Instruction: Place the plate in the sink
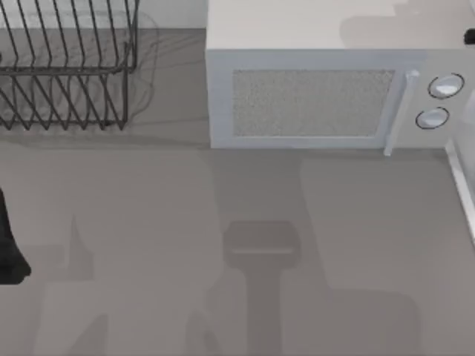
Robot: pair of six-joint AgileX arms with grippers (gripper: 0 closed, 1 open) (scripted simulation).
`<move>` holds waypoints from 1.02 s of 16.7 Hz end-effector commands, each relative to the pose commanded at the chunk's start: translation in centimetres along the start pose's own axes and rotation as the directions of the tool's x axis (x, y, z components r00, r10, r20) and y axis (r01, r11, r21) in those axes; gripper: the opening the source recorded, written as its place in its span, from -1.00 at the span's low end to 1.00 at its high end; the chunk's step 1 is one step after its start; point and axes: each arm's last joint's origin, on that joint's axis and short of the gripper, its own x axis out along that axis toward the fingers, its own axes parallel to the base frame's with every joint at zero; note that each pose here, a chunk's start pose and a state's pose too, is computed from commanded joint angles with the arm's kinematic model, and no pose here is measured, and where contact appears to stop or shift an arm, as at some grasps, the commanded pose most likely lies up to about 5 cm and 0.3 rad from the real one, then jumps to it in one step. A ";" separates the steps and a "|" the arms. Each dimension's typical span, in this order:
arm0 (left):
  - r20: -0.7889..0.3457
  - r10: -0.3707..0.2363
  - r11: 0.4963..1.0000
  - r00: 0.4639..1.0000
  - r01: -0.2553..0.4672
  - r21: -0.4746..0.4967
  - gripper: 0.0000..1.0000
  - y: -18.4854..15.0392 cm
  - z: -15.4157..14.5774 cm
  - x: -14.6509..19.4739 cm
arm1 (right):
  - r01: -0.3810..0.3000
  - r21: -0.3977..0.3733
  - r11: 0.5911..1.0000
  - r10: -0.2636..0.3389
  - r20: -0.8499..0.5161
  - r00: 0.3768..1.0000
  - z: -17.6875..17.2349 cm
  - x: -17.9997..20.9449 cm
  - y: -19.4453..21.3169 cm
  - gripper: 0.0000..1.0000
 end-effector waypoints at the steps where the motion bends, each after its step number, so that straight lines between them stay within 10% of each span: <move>1: 0.000 0.000 1.000 1.000 0.000 0.000 1.00 0.0 0.0 0.0 | 0.000 0.000 1.000 0.000 0.000 1.000 0.0 0.0 0.0 -0.85; 13: 0.000 0.000 1.000 1.000 0.000 0.000 1.00 0.0 0.0 0.0 | 0.000 0.000 1.000 0.000 0.000 1.000 0.0 0.0 0.0 0.96; 17: 0.000 0.000 1.000 1.000 0.000 0.000 1.00 0.0 0.0 0.0 | 0.000 0.000 1.000 0.000 0.000 1.000 0.0 0.0 0.0 1.00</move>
